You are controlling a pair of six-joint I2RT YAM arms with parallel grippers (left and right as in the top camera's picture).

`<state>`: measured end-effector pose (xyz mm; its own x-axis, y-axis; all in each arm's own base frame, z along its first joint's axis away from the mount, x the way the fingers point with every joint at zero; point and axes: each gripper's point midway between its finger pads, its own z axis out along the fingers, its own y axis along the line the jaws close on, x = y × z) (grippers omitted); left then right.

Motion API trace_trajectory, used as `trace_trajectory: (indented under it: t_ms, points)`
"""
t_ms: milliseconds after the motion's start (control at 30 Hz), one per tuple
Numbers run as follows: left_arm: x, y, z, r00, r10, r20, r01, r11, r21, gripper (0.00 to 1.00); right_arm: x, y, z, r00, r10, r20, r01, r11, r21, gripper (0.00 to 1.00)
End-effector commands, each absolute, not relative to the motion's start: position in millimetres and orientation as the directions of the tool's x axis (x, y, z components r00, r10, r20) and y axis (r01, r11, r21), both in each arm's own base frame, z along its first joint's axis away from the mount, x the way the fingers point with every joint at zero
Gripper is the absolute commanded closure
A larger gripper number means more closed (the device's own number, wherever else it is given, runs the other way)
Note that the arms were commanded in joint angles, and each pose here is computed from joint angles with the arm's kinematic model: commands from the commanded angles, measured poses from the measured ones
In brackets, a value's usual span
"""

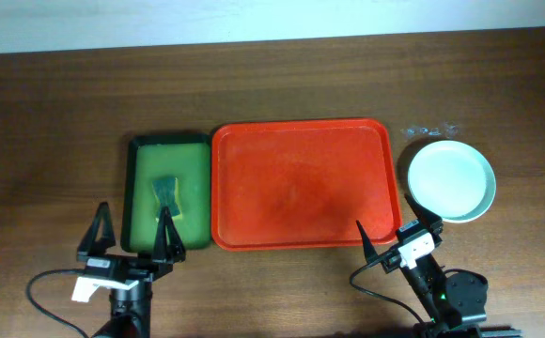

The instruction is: Clean dirty plates on tray and stack at the side

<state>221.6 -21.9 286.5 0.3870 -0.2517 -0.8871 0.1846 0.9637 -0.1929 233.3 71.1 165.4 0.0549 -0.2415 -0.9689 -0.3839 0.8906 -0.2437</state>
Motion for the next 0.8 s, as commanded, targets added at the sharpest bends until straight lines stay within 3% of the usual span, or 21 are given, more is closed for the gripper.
trace_trajectory:
  t_ms: [0, 100, 200, 767]
  points:
    - [233, -28, 252, 0.273, -0.247, -0.930, 0.189, 0.961, -0.200, 0.01, 233, 70, 163, 0.049, -0.235, -0.971, -0.384, 0.893, -0.235, 0.02]
    - [245, -28, 191, 0.038, -0.198, -0.979, 0.130, 0.973, -0.192, 0.01, 233, 70, 163, 0.048, -0.235, -0.971, -0.384, 0.893, -0.235, 0.02]
    - [244, -29, 156, -0.091, -0.093, -0.992, 0.116, 0.988, -0.103, 0.01, 233, 70, 163, 0.049, -0.235, -0.971, -0.384, 0.893, -0.235, 0.02]
    - [244, -27, 156, -0.086, -0.043, -0.995, 0.110, 0.993, -0.052, 0.01, 233, 70, 163, 0.048, -0.235, -0.971, -0.383, 0.893, -0.235, 0.01]
